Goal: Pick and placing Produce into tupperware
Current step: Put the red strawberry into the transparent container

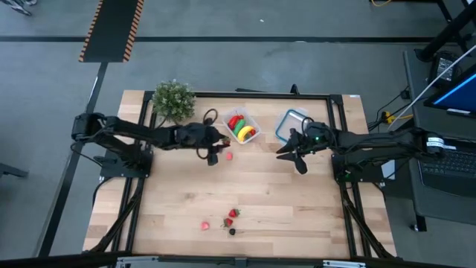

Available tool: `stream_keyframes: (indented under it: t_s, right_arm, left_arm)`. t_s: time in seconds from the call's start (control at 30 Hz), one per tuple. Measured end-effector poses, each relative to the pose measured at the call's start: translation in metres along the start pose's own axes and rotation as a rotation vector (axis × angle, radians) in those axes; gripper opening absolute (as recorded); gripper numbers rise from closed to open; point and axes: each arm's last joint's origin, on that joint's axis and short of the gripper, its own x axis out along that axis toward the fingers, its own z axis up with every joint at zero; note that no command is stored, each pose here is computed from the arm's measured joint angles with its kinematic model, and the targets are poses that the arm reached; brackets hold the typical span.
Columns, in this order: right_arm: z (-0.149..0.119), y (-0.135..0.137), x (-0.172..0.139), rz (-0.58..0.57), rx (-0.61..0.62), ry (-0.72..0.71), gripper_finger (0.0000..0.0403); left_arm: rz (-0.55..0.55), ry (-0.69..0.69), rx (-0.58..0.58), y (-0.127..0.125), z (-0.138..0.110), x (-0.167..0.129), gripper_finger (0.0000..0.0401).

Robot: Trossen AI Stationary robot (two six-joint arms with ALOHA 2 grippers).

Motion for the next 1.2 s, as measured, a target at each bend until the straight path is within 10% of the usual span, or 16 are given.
stream_keyframes:
  t_s: [0.33,1.2]
  right_arm:
    - [0.001,-0.002,0.006,0.001,-0.027,-0.015,0.0106]
    - [0.004,-0.002,0.006,0.004,-0.042,-0.045,0.0106]
  left_arm:
    - [-0.058,0.231,0.153,0.01,0.024,0.043,0.0129]
    - [-0.106,0.217,0.141,0.079,0.044,0.058,0.0129]
